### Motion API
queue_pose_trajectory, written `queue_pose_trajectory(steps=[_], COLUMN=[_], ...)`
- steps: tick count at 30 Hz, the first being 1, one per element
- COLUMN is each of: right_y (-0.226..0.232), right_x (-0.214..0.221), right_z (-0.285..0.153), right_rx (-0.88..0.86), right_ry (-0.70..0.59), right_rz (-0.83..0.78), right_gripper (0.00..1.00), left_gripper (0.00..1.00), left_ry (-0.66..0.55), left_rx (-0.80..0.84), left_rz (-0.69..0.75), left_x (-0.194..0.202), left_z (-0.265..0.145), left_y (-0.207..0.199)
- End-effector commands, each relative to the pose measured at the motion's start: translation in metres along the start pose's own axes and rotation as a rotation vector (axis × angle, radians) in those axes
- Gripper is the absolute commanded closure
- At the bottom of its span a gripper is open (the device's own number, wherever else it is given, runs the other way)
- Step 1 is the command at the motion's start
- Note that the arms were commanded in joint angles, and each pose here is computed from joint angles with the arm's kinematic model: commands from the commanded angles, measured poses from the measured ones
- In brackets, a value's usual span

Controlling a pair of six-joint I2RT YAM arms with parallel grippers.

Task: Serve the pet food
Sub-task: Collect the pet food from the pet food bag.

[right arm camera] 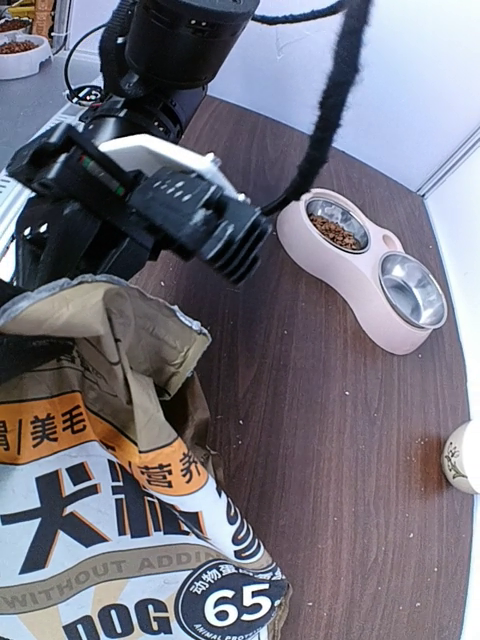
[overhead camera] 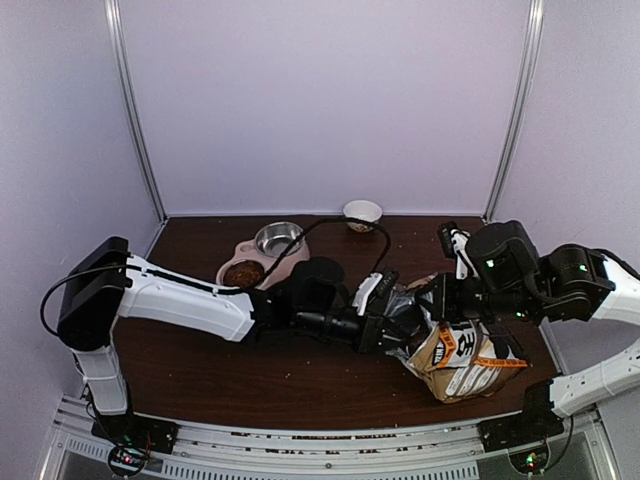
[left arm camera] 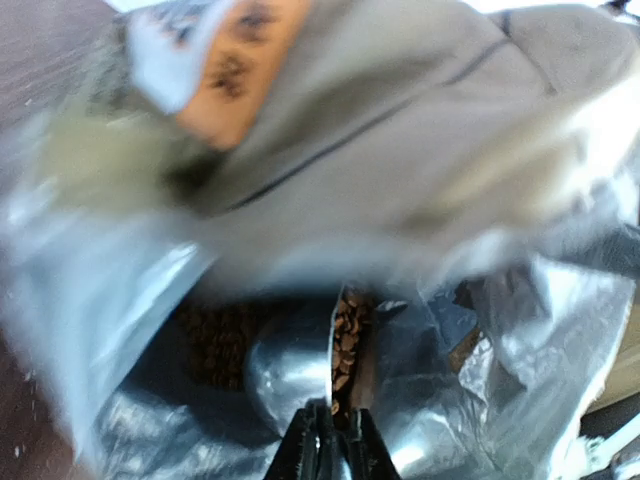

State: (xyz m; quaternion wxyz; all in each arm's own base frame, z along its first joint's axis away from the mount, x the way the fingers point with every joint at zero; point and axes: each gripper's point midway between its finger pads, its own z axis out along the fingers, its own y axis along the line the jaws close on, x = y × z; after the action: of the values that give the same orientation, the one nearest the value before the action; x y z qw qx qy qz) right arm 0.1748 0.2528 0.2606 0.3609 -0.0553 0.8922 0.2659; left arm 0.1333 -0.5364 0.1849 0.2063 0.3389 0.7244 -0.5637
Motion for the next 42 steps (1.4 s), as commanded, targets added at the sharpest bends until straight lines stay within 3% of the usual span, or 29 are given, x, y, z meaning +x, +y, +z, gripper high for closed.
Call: queue_pose_trajectory(steps=[1,19,42], right_y=[0.030,0.060,0.055], right_x=[-0.037,-0.051,-0.064], right_z=[-0.014,-0.005,-0.013], right_rx=[-0.126,-0.147,-0.145], right_ry=[-0.127,-0.119,-0.166], right_rz=[0.079,0.000,0.031], right_gripper=[1.00,1.00,1.00], left_gripper=[1.00,1.00,1.00], left_ry=[-0.146,-0.283,-0.423], left_rx=[0.120,0.059,0.176], left_rz=[-0.063,-0.302,-0.332], left_x=[-0.039,-0.044,-0.050], left_z=[-0.031,-0.096,-0.169], left_y=[-0.033,-0.006,-0.037])
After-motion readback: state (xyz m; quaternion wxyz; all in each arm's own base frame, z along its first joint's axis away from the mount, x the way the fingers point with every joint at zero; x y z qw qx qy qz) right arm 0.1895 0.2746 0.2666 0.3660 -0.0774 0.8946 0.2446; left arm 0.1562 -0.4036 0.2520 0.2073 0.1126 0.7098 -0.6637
